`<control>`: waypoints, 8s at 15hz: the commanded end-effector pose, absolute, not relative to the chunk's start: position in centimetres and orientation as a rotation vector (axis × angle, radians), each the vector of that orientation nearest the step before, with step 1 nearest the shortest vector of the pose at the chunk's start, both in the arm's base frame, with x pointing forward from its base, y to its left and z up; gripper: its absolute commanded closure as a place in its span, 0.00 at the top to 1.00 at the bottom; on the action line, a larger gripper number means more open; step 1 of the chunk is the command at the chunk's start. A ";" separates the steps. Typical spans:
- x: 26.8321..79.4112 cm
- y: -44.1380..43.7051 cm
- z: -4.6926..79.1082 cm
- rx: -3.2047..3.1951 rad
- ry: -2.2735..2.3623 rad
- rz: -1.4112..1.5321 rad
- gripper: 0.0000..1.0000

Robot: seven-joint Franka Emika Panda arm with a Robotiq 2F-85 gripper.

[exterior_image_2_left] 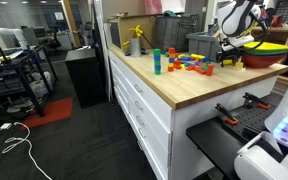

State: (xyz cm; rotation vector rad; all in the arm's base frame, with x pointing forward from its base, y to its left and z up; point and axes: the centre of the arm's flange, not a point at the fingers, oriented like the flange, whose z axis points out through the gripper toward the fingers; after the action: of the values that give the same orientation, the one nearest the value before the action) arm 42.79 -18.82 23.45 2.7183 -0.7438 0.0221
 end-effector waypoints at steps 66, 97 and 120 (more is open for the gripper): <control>41.9 -17.4 30.8 3.120 -0.381 0.011 0.08; 49.1 4.6 43.5 2.953 -0.485 0.157 0.08; 50.6 13.7 46.2 3.120 -0.382 -0.017 0.33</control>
State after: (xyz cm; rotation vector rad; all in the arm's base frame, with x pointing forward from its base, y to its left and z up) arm 50.62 13.65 46.23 3.1200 -0.3823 -0.0165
